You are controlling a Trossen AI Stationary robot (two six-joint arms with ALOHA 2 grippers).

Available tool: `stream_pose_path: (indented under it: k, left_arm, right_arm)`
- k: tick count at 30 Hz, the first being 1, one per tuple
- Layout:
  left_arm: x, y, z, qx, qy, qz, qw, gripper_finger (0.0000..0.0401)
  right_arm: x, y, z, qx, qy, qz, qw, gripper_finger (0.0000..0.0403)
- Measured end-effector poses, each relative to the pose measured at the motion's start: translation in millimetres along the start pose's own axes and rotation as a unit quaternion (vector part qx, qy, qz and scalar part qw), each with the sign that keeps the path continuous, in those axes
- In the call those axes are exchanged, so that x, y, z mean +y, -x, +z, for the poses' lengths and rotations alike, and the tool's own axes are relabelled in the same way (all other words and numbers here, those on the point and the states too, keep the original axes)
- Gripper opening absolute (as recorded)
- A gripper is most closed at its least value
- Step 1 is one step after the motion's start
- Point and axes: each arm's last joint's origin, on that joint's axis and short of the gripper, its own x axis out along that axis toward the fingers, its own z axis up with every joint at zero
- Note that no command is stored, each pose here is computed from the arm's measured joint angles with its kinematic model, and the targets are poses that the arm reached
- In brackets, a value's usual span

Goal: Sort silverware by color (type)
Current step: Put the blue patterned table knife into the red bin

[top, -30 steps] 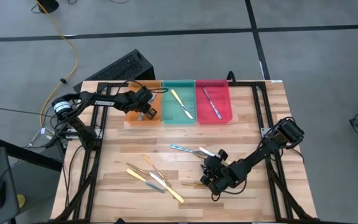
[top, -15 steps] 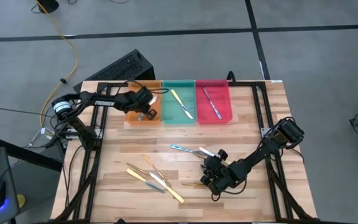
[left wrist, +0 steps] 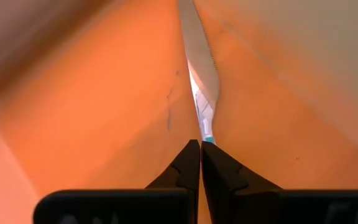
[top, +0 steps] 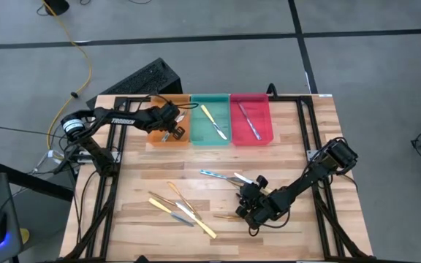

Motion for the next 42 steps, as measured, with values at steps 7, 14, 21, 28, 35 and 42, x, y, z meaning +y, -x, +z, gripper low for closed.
stream_pose_path:
  k: [7,14,21,28,35,42]
  left_arm:
    - [-7,2,2,-0.018,-0.065,-0.01,0.998,0.0051]
    - [-8,2,5,-0.032,-0.058,-0.002,0.998,0.0133]
    - [-6,1,4,-0.025,-0.051,-0.017,0.998,0.0163]
    - [-6,1,4,-0.023,-0.049,-0.025,0.998,0.0164]
    - [-8,-4,2,-0.015,-0.049,-0.038,0.998,0.0155]
    - [-13,-29,-5,0.009,-0.043,-0.033,0.998,0.0142]
  right_arm:
    - [0,0,0,0.0,0.002,0.0,1.0,0.0186]
    - [0,0,0,0.0,0.004,0.0,1.0,0.0186]
    - [0,0,0,0.0,0.011,0.0,1.0,0.0186]
    - [0,-1,1,0.0,0.011,-0.001,1.0,0.0186]
    - [-1,-1,1,0.0,0.022,-0.002,1.0,0.0186]
    - [-1,-1,1,0.0,0.02,-0.002,1.0,0.0186]
